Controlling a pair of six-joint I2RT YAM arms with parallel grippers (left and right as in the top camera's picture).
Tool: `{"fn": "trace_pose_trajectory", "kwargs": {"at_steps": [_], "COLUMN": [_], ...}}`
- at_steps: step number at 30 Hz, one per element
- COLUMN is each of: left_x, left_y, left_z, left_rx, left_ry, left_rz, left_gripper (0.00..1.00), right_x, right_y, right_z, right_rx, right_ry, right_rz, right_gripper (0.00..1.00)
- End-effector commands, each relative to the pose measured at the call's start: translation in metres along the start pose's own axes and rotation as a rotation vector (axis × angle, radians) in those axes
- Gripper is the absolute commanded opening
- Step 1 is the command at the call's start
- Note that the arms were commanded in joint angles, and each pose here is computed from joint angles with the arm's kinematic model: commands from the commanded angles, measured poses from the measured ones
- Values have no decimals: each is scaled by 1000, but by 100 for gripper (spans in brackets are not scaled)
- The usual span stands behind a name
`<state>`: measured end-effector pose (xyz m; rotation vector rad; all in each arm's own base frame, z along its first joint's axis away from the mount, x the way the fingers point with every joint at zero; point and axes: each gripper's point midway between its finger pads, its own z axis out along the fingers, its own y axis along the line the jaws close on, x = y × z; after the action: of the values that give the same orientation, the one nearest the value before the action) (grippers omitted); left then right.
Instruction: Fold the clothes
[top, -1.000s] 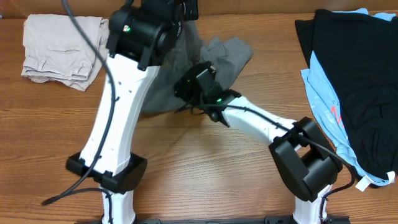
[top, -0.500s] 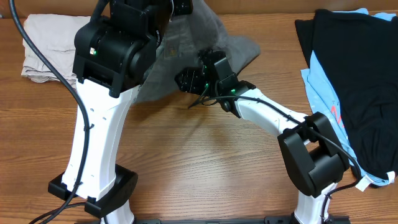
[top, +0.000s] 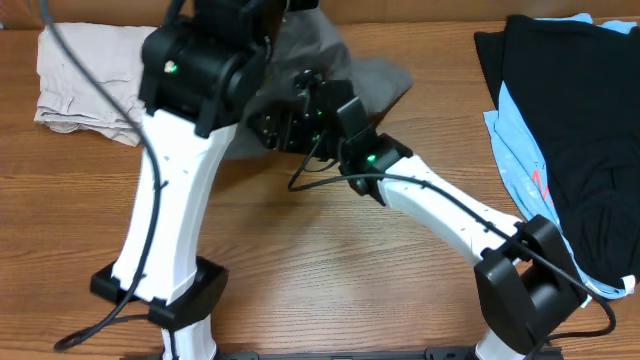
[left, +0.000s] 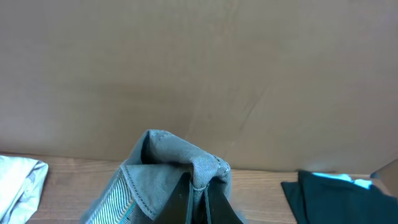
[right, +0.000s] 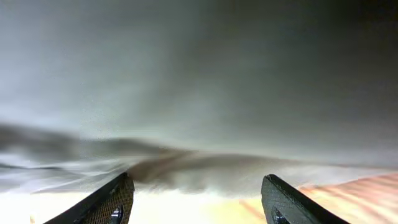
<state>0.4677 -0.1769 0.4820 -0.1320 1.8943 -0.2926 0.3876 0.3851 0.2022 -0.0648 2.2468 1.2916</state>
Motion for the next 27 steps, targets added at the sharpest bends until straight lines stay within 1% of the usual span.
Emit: {"fn": "trace_pose_trajectory", "kwargs": {"at_steps": [1,5,9,12,16,20,23,26,27], "left_x": [4,7,5,4,10,19,25,33,38], "left_y": [-1,-1,2,-4,-20,-30,-37,-47,-54], "left_z": [13,19,20,19,14,8,3,-1,-3], "left_rx": [-14,-18,-38,-20,-2,-24,-33,-19,-8], "left_ry": [0,5,-8,-15,-9,-5,2,17,28], "left_rz": [-7,-6,-7,-10,4,26,43,58,67], "left_gripper": [4,4,4,4,4,4,4,4,4], "right_x": [-4,-2,-1,-18,-45,-65,-76,-80,-80], "right_y": [29,39,36,34,27,25,18,10,2], "right_z": [-7,-5,-4,-6,-12,-19,-25,-26,-24], "right_rx": [-43,-69,-52,-27,15,28,53,76,90], "right_ry": [-42,-47,-52,-142,-294,-423,-503,-545,-558], "right_rz": [28,43,53,61,127,210,260,297,331], "right_gripper": [69,69,69,69,69,69,69,68,66]}}
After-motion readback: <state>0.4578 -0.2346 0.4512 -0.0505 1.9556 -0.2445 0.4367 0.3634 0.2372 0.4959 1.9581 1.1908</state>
